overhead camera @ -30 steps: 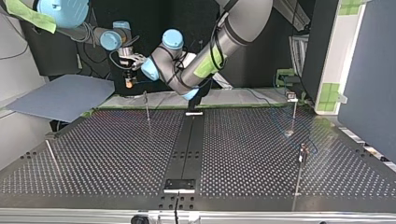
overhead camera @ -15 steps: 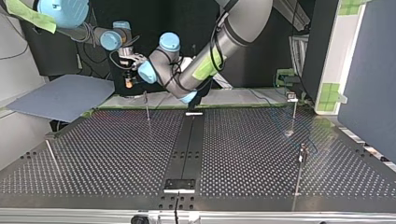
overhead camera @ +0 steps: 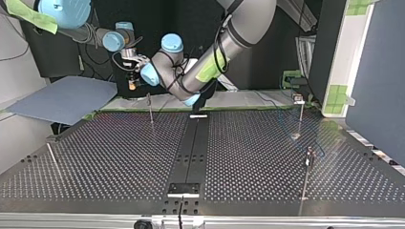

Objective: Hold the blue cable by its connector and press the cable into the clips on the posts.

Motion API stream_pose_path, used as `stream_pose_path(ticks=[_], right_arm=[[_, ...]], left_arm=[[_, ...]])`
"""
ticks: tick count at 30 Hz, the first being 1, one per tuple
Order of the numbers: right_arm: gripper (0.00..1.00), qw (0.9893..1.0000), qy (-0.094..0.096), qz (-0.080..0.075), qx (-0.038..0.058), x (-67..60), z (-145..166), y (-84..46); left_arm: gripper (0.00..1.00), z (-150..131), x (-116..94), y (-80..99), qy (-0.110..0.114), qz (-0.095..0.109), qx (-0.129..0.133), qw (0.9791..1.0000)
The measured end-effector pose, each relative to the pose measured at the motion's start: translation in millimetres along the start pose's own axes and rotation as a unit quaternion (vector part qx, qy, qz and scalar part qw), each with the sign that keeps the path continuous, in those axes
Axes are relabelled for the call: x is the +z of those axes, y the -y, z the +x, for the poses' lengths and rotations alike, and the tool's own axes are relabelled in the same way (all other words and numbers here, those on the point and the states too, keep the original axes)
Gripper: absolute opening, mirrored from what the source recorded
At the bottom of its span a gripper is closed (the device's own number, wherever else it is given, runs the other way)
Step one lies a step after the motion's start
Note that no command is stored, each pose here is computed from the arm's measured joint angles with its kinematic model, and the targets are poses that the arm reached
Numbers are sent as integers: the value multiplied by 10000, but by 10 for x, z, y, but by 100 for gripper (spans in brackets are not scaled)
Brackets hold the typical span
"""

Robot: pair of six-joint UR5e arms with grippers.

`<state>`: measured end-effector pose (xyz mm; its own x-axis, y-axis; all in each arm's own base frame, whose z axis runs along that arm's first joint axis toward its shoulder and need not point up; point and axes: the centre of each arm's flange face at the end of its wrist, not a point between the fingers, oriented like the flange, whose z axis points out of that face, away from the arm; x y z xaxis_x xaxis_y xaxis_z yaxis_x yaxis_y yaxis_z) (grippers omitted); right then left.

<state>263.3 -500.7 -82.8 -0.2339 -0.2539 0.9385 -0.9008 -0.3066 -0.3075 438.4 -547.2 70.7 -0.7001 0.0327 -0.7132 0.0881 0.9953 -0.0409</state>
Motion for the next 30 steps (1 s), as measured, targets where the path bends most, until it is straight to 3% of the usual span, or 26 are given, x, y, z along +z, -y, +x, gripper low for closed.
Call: stream_pose_path(ticks=[4, 15, 24, 30], right_arm=[[0, 10000, 11, -1, -4, 2, 0, 0], [0, 10000, 25, 3, -9, 0, -4, 8], [0, 10000, 28, 20, -3, -1, -10, 26], [0, 10000, 15, 28, 0, 1, -9, 31]], left_arm=[[100, 172, 93, 57, -174, 32, 168, 9997], [100, 469, 384, 50, -393, 30, 249, 9989], [100, 422, 435, 42, -531, 218, -38, 9983], [100, 357, 481, -13, -547, 202, -162, 9982]])
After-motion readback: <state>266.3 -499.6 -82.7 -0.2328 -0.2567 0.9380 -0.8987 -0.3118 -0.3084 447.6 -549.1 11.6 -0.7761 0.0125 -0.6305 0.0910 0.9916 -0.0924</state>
